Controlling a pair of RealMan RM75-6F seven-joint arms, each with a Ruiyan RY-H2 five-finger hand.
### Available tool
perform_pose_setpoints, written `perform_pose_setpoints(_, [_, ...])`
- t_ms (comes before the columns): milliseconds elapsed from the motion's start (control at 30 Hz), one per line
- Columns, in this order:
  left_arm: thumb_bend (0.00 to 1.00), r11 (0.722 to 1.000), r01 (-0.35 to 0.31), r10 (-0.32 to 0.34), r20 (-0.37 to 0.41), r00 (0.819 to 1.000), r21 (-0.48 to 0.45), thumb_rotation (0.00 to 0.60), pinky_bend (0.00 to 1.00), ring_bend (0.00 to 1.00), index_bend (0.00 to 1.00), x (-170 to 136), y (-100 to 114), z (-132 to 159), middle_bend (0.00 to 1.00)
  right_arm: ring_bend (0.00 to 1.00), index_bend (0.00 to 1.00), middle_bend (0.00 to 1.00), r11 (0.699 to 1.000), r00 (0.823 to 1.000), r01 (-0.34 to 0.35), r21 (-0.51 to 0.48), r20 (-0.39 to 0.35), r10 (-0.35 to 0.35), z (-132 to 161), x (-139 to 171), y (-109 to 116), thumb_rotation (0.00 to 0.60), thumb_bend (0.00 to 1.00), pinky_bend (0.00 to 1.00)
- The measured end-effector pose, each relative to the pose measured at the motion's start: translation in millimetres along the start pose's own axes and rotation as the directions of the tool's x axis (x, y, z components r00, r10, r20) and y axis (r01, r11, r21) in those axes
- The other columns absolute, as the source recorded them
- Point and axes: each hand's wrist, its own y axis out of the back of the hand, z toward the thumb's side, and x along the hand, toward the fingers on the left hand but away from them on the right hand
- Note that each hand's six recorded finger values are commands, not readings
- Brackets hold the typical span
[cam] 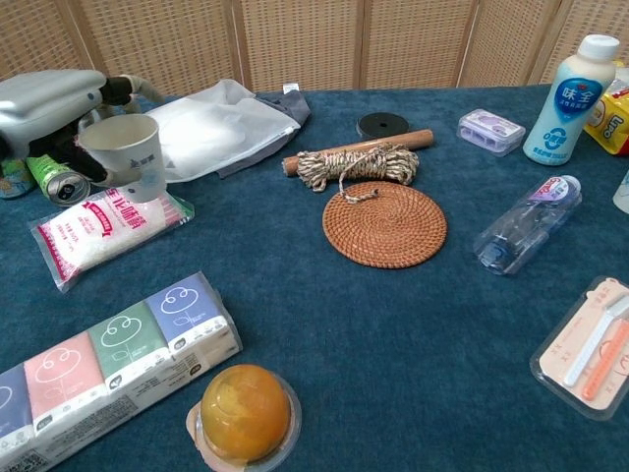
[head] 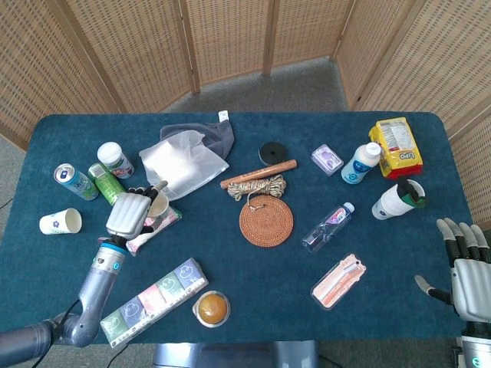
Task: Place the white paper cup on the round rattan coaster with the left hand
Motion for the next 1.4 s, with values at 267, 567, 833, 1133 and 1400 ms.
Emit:
perform_pose_setpoints(267, [0.33, 0.995, -0.047, 0.058, 0.121, 0.991, -0.092, 0.6, 0.48, 0.42, 0.22, 27, -3, 62, 0.34, 0.0, 0.0, 0.0, 1.0, 1.0, -0.003, -0.015, 0.019, 0.003, -5, -2, 2, 0.6, 0.0, 0.05])
perform_pose_setpoints(567, [0.33, 0.993, -0.004, 0.031, 0.227, 0.973, -0.119, 0.6, 0.48, 0.42, 0.23, 61, -17, 136, 0.34, 0.0, 0.0, 0.0, 0.999, 1.0, -0.01, -0.044, 0.021, 0.011, -8, -3, 5, 0.6, 0.0, 0.05])
perform_pose_setpoints(833, [0.33, 0.993, 0.042, -0.011, 0.267, 0.964, -0.11, 0.6, 0.48, 0.42, 0.24, 80, -33, 176, 0.35, 0.0, 0.0, 0.0, 0.999, 0.999, -0.015, -0.052, 0.036, 0.016, -15, -2, 7, 0.6, 0.0, 0.05])
perform_pose_setpoints(1133, [0.33, 0.99, 0.087, -0.051, 0.29, 0.956, -0.112, 0.6, 0.48, 0.42, 0.23, 90, -57, 210, 0.34, 0.0, 0.0, 0.0, 0.998, 0.998, -0.004, -0.067, 0.059, 0.008, -22, -2, 13, 0.6, 0.0, 0.05])
perform_pose_setpoints(1400, [0.33, 0.991, 0.079, -0.043, 0.307, 0.951, -0.106, 0.6, 0.48, 0.41, 0.23, 94, -57, 224, 0.33, 0.0, 0.0, 0.0, 0.997, 0.998, -0.006, -0.074, 0.062, 0.011, -24, -2, 14, 0.6, 0.0, 0.05])
